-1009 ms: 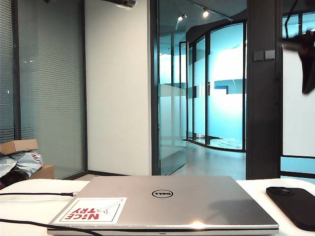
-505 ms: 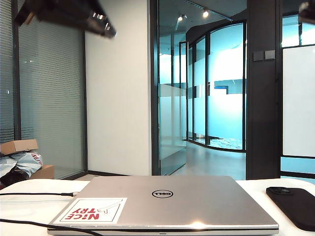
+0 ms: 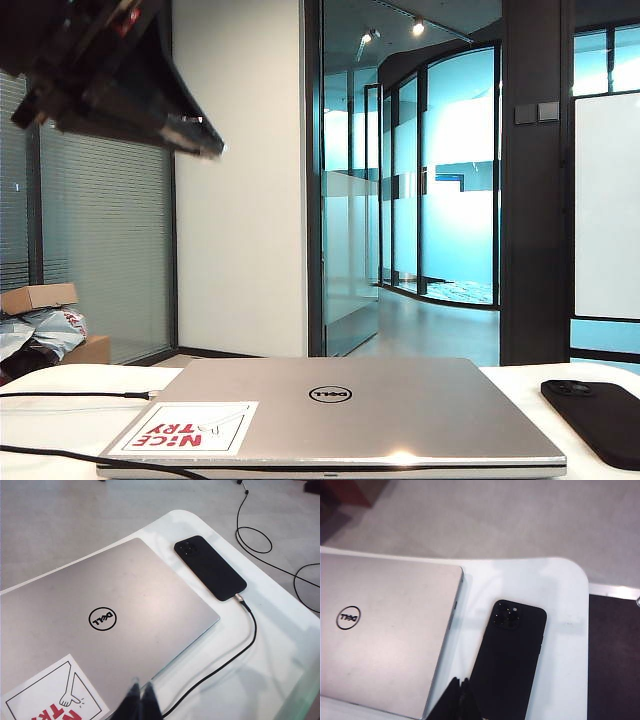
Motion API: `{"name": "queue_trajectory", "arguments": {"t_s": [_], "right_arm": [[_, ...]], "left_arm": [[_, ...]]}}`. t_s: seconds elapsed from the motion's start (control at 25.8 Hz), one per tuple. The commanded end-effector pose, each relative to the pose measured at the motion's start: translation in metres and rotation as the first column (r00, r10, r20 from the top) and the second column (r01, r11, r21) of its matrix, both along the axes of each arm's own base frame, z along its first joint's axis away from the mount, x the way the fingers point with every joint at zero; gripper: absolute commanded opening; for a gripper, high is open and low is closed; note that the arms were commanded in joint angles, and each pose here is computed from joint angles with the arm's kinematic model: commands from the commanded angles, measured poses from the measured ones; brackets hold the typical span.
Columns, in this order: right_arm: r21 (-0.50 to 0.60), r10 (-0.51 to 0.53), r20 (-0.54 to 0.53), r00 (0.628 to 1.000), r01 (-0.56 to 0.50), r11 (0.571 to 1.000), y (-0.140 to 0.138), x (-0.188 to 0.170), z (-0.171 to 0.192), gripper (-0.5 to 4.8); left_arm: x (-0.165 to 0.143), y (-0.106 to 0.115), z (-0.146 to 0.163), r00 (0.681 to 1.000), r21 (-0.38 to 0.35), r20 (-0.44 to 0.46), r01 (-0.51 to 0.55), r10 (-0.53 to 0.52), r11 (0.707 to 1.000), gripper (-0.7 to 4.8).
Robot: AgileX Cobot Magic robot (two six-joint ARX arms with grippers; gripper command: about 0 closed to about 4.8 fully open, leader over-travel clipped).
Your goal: Pick up the charging cable and the phone, plug the charging cable into the charging port on the phone, and finally place them back on the table.
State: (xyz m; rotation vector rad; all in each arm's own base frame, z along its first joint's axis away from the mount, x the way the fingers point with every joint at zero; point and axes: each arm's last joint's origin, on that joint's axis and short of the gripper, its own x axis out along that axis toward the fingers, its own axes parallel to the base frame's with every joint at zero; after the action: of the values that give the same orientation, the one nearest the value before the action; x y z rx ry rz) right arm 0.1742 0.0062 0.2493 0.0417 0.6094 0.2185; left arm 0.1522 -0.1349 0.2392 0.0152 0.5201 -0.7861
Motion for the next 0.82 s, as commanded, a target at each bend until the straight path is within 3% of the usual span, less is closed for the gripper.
{"name": "queue_trajectory", "arguments": {"t_s": [0.04,0.58,0.82], "right_arm": [[-0.001,-0.007,0.051,0.999,0.007,1.0,0.0,-0.008,0.005,0.03],[-0.002,-0.009,0.07,0.997,0.009,1.0,-0.001,-0.013,0.008,0.03],[-0.002,-0.009,0.07,0.997,0.009,1.0,-0.001,-0.013,0.008,0.03]], "left_arm": [[0.0,0.0,-0.004,0.999,-0.024,0.046,0.006,-0.005,1.0,-0.06],[-0.004,0.004,-0.006,0.994,-0.06,0.112,0.015,-0.009,0.998,-0.06],[-0.012,0.026,0.013,0.977,-0.131,0.203,-0.043,0.069,0.99,-0.06]]}}
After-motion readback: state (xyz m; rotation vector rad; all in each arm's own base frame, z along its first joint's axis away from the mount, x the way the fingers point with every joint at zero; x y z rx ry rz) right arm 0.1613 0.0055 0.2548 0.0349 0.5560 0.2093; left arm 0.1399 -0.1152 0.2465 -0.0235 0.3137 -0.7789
